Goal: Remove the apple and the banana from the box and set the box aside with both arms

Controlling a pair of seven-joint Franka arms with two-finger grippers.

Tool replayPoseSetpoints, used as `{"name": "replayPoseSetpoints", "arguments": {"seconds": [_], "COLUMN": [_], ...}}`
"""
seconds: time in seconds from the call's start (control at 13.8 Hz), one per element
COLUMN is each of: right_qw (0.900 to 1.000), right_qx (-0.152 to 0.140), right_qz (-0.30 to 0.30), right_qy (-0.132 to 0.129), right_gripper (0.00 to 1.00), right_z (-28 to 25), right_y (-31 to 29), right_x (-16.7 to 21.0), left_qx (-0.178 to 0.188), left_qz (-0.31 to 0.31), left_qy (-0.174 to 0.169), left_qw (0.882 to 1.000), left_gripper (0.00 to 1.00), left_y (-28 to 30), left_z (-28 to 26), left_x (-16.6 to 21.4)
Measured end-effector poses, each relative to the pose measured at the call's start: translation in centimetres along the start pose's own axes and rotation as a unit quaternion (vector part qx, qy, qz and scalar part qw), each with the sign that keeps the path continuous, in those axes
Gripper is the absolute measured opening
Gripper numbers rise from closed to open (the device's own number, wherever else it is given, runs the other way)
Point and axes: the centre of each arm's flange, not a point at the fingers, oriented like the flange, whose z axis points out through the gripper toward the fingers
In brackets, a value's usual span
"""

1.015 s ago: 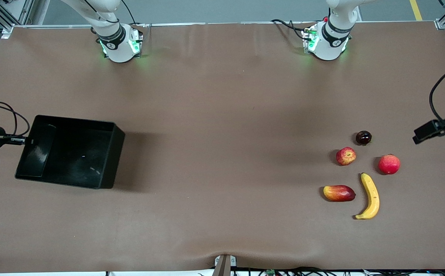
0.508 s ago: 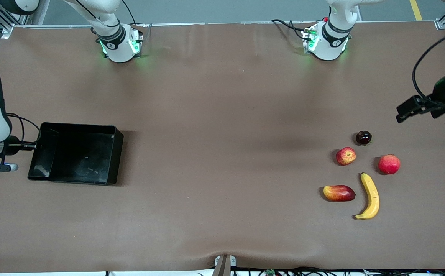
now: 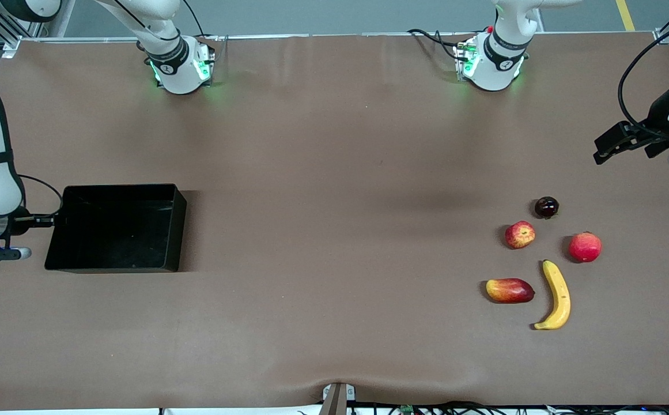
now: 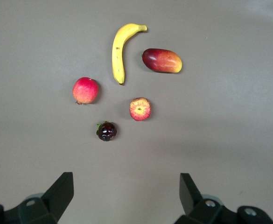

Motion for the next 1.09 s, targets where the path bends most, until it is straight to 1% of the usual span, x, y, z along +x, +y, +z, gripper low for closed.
{"name": "replayPoseSetpoints", "arguments": {"seconds": [0.07, 0.22, 0.29, 0.44, 0.58, 0.65, 0.73, 0.8, 0.87, 0.94, 1.02, 1.09], "right_qw": [1.0, 1.0, 0.999, 0.998, 0.994, 0.991, 0.989, 0.987, 0.988, 0.991, 0.993, 0.995], "right_qx": [-0.001, -0.003, -0.005, -0.013, -0.028, -0.037, -0.046, -0.054, -0.057, -0.054, -0.05, -0.048], "right_qz": [-0.003, -0.01, -0.018, -0.043, -0.067, -0.08, -0.097, -0.107, -0.094, -0.063, -0.036, -0.022], "right_qy": [0.003, 0.022, 0.033, 0.052, 0.08, 0.097, 0.106, 0.107, 0.109, 0.108, 0.099, 0.087], "right_gripper": [0.7, 0.93, 1.0, 1.0, 1.0, 1.0, 1.0, 1.0, 1.0, 1.0, 1.0, 1.0], "right_z": [-1.6, -6.2, -9.0, -15.9, -22.2, -24.5, -26.3, -27.5, -28.3, -28.9, -29.2, -29.5], "right_y": [-0.3, -1.1, -1.9, -5.1, -8.7, -10.6, -13.1, -16.2, -19.3, -22.1, -24.3, -26.2], "right_x": [0.2, 0.7, 0.9, 1.1, 0.7, 0.5, 0.5, 0.4, 0.3, -0.1, -0.8, -1.6], "left_qx": [0.0, 0.0, 0.0, 0.0, 0.0, 0.0, 0.0, 0.0, 0.0, 0.0, 0.0, 0.001], "left_qz": [-0.001, -0.003, -0.003, -0.001, 0.0, 0.0, 0.0, 0.0, -0.001, -0.001, -0.001, -0.001], "left_qy": [0.002, 0.002, 0.001, 0.001, 0.0, -0.001, -0.001, -0.002, -0.002, -0.003, -0.003, -0.004], "left_qw": [1.0, 1.0, 1.0, 1.0, 1.0, 1.0, 1.0, 1.0, 1.0, 1.0, 1.0, 1.0], "left_gripper": [1.0, 1.0, 1.0, 1.0, 1.0, 1.0, 1.0, 1.0, 1.0, 1.0, 1.0, 1.0], "left_y": [-0.1, -0.4, -0.4, -0.2, 0.0, 0.0, -0.1, -0.1, -0.1, -0.1, -0.2, -0.2], "left_z": [-0.2, -0.2, -0.1, -0.1, 0.0, 0.0, 0.0, 0.0, 0.1, 0.1, 0.1, 0.2], "left_x": [-0.1, -0.1, -0.1, -0.1, -0.1, -0.2, -0.2, -0.2, -0.2, -0.2, -0.2, -0.2]}}
